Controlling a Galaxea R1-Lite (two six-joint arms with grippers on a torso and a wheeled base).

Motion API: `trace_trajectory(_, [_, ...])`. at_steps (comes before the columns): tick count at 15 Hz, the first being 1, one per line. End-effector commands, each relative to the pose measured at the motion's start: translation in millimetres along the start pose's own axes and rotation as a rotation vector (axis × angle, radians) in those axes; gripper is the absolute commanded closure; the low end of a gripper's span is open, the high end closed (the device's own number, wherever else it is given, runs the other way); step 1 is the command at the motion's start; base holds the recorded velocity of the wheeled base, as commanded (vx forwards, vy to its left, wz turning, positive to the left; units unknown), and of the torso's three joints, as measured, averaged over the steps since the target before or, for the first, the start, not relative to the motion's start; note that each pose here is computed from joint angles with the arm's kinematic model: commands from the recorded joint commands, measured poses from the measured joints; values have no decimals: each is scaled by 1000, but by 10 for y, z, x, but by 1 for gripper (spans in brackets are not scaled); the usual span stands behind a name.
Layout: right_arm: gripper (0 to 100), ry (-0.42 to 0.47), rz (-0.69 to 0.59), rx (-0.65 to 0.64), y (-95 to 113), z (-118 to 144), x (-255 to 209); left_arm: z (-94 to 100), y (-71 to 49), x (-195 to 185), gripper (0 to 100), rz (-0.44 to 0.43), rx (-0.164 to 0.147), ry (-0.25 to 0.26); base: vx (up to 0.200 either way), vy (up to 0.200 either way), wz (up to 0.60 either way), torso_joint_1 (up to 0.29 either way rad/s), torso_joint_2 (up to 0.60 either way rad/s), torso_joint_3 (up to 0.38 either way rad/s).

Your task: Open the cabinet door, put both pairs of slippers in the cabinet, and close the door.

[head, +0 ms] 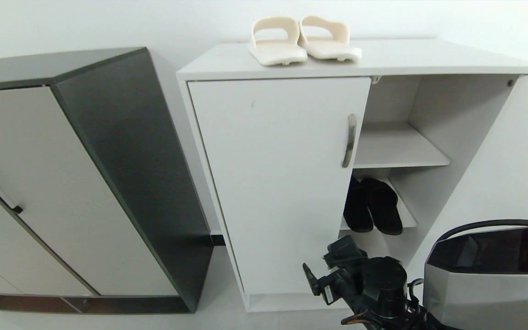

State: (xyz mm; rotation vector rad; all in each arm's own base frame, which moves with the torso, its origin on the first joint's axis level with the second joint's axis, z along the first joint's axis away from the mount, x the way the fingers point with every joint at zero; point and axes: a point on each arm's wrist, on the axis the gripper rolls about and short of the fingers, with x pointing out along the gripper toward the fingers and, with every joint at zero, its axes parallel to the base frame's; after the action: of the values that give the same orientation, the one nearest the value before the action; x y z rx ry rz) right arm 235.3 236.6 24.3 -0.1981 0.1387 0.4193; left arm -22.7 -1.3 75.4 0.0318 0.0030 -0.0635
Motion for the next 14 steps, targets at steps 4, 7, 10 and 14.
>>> trace_trajectory(4, [0,-70,16,67,48,207,-30,-3,0,0,100,0,0,2,0,0,0,78,-509,-352])
trace_trajectory(7, [0,-71,19,66,57,208,-34,-3,0,0,100,0,0,2,0,0,0,129,-468,-338])
trace_trajectory(10, [0,-71,19,66,57,208,-34,-3,0,0,100,0,0,2,0,0,0,159,-476,-321])
trace_trajectory(14, [0,-70,26,65,80,207,-46,-3,0,0,100,0,0,2,0,0,0,176,-485,-314])
